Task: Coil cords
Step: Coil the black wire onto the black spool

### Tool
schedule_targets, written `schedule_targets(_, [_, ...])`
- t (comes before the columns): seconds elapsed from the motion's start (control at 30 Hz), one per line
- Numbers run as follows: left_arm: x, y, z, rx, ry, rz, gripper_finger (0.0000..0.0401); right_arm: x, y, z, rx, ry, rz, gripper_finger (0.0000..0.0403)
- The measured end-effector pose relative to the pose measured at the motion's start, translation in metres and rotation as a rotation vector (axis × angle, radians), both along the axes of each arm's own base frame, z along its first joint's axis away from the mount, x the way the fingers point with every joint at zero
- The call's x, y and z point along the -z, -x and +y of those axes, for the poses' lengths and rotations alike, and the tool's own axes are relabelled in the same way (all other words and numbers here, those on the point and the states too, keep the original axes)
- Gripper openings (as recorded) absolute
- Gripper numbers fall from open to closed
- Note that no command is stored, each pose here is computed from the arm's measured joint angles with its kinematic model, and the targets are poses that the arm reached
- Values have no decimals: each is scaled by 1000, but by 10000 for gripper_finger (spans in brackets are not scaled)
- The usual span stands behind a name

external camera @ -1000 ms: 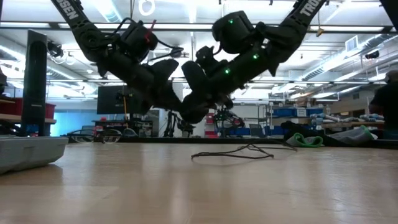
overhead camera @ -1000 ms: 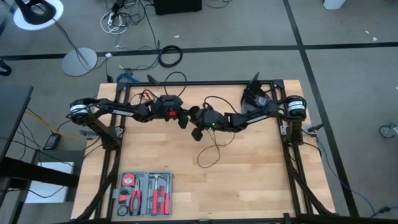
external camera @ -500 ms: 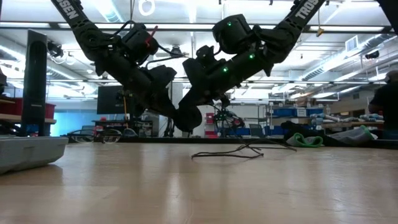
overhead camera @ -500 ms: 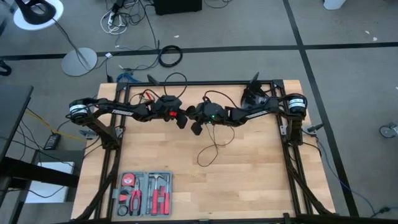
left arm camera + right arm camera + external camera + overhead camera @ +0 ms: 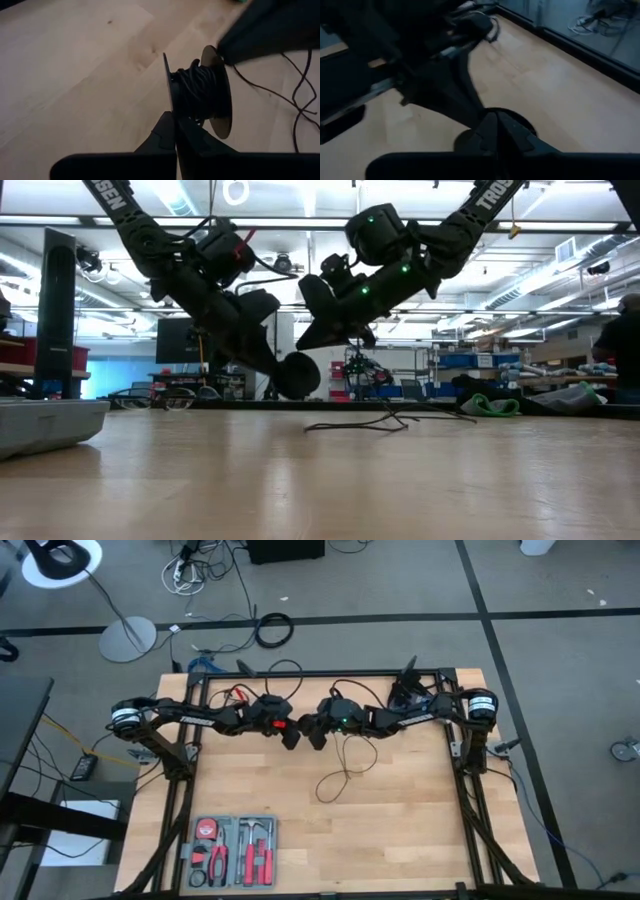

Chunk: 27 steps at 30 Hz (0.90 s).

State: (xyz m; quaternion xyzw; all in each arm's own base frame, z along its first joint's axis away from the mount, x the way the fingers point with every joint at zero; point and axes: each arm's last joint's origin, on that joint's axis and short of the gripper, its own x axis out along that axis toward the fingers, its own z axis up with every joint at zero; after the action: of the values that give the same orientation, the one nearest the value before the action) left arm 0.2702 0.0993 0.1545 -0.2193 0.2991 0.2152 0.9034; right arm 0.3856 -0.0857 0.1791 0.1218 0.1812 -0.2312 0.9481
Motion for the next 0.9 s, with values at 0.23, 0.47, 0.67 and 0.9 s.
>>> schedule_targets(0.23, [3,1,-1,13,12,22,0,6,5,-3,47,-25,75,1])
schedule_targets(0.47, [8,5,-4,46,60,71,0,12,9,-2,20,-28,174,17])
schedule_targets(0.67, [10,6,-7,105,84,86,0,25,21,-2,61,-104,322,47])
schedule_targets(0.9, [10,7,-4,97,70,96,0,28,21,5,13,-140,357,75])
